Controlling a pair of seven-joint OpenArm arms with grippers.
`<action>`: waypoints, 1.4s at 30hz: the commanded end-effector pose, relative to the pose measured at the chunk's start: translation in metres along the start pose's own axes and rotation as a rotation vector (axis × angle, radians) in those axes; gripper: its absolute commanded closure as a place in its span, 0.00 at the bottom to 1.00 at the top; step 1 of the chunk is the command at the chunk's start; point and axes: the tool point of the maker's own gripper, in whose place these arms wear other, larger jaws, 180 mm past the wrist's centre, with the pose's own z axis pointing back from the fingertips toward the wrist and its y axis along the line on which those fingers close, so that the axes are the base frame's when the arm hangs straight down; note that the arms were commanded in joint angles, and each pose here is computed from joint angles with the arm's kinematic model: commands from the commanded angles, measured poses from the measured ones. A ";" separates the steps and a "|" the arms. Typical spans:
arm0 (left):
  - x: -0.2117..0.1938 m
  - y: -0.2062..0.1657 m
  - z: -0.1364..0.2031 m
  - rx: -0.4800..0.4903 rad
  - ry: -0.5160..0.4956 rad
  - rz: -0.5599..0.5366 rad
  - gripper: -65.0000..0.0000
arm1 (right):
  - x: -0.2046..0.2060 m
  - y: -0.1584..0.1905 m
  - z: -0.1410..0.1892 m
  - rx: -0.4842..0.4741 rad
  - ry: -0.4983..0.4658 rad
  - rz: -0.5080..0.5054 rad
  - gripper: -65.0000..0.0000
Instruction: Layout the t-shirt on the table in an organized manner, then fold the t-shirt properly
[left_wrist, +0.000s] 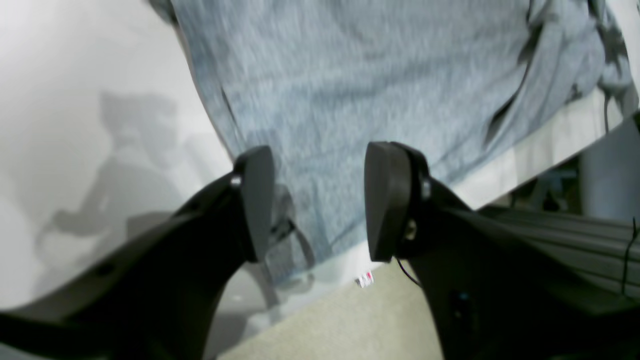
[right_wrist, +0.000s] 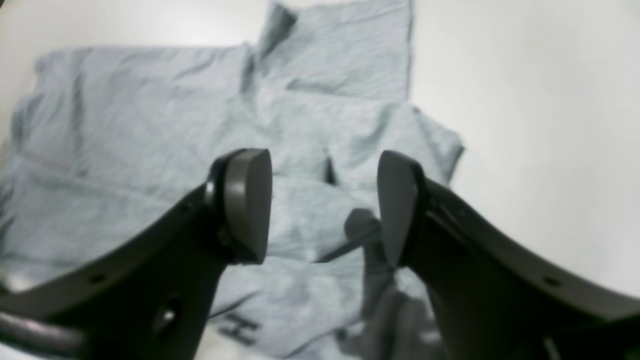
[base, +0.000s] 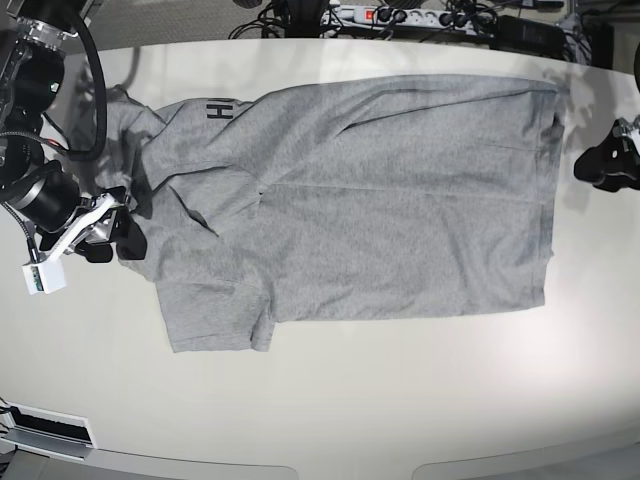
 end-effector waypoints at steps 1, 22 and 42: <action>0.013 0.001 0.009 0.001 -0.025 -0.026 0.54 | 0.018 0.007 0.006 0.049 -0.057 0.042 0.45; -0.055 0.013 0.031 0.164 -0.220 0.273 0.54 | -0.069 0.055 0.044 0.331 0.156 -0.093 0.57; -0.050 0.021 -0.038 0.291 -0.138 0.219 0.54 | -0.081 0.056 0.048 0.327 0.187 -0.109 0.57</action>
